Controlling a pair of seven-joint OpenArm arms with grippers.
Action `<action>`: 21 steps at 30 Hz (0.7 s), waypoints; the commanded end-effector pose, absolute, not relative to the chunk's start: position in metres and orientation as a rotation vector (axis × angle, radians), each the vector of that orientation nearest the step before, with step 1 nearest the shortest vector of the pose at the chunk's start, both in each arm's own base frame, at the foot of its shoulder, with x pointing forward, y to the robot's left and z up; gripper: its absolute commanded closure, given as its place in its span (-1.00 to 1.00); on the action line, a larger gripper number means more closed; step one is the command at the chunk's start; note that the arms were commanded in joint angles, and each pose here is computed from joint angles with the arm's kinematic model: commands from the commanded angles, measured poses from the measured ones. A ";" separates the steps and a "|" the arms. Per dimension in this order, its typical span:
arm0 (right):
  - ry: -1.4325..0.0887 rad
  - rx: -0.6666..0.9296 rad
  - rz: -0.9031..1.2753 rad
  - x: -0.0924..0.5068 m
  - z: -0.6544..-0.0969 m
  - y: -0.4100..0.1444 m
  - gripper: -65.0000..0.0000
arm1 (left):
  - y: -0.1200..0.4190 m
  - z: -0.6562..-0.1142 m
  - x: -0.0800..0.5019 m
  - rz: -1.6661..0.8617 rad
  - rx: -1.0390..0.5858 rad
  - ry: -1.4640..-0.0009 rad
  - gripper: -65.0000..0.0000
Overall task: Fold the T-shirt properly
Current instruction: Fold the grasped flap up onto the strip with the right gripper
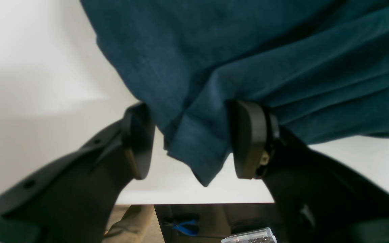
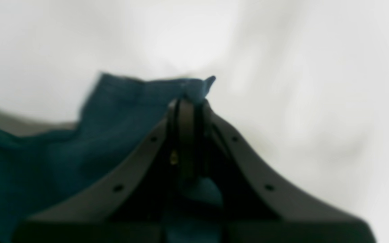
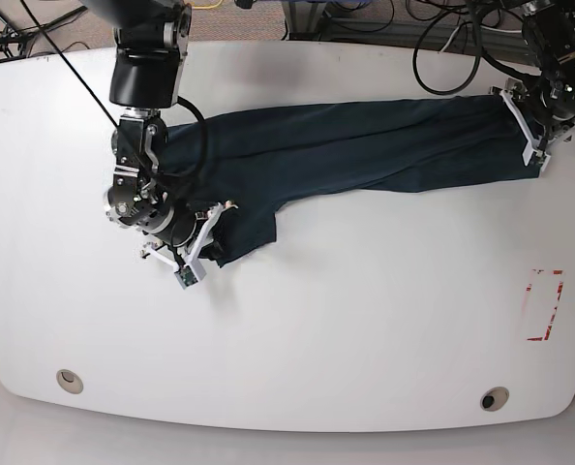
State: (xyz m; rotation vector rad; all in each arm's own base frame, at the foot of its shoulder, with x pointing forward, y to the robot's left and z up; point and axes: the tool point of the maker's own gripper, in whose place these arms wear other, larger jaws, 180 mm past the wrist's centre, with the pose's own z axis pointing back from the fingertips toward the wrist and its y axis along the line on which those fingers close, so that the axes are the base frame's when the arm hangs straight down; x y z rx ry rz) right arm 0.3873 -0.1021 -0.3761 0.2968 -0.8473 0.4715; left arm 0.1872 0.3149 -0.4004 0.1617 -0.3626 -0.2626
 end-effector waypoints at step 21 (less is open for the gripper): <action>-0.941 0.684 0.480 0.294 -0.301 -0.078 1.00 | 0.309 -0.396 0.197 -0.310 0.164 -0.380 0.00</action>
